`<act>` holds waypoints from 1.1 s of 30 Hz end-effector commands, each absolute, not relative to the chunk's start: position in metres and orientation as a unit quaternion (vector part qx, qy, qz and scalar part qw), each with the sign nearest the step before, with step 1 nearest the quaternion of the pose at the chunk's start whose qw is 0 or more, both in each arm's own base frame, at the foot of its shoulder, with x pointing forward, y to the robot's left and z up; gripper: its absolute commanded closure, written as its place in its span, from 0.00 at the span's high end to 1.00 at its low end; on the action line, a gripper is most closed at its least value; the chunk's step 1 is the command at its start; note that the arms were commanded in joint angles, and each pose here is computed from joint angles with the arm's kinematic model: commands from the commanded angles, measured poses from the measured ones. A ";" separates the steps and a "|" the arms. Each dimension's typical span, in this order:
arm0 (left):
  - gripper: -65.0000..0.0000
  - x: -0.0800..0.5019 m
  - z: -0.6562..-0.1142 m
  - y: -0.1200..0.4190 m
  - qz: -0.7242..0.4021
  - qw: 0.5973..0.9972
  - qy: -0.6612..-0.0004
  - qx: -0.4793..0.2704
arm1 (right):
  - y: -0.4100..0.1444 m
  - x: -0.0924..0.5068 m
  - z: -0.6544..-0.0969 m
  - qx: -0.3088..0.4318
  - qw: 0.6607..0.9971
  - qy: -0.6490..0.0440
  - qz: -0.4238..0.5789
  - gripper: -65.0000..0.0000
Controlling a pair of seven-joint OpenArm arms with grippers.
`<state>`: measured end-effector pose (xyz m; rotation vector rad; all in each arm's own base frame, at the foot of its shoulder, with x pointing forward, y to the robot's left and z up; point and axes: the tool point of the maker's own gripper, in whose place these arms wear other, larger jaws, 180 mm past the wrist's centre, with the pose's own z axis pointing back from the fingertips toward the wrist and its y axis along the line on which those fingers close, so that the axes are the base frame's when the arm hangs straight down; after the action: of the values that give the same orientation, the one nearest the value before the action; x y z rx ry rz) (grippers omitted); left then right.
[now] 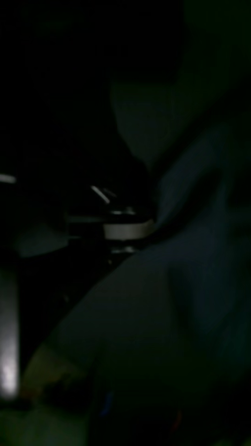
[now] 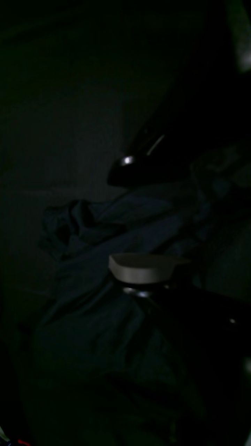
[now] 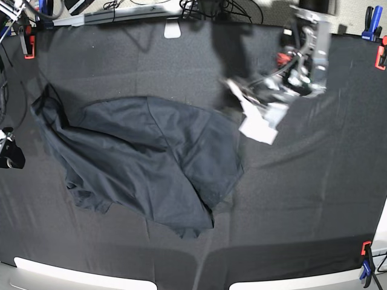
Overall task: Layout the t-shirt on the table in an organized manner, then fold the t-shirt properly
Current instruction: 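Grasp a shirt edge with the left gripper and pull it toward the right gripper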
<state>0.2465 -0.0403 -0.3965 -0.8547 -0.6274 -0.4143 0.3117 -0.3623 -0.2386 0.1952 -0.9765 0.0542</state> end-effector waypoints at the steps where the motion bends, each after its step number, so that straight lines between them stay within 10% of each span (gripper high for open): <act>1: 0.00 0.247 -0.378 -0.061 -0.211 0.819 -0.309 -0.436 | -0.366 0.319 -0.214 0.084 0.861 -0.499 0.039 0.46; 12: 0.00 0.141 -0.305 -0.244 -0.393 0.674 -0.310 -0.543 | -0.366 0.319 -0.214 0.084 0.862 -0.499 0.039 0.46; 23: 0.00 0.147 -0.279 -0.267 -0.449 0.626 -0.368 -0.521 | -0.357 0.318 -0.216 0.107 0.859 -0.499 0.039 0.46; 28: 0.36 0.163 -0.275 -0.265 -0.474 0.621 -0.377 -0.498 | -0.356 0.315 -0.222 0.107 0.867 -0.485 0.040 0.46; 33: 0.39 0.199 -0.287 -0.250 -0.486 0.663 -0.368 -0.435 | -0.355 0.316 -0.220 0.110 0.864 -0.489 0.039 0.46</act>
<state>0.1915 -0.2435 -0.3081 -0.9492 -0.7714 -1.1056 0.3090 -0.3525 -0.2444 0.2446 -0.9564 0.0523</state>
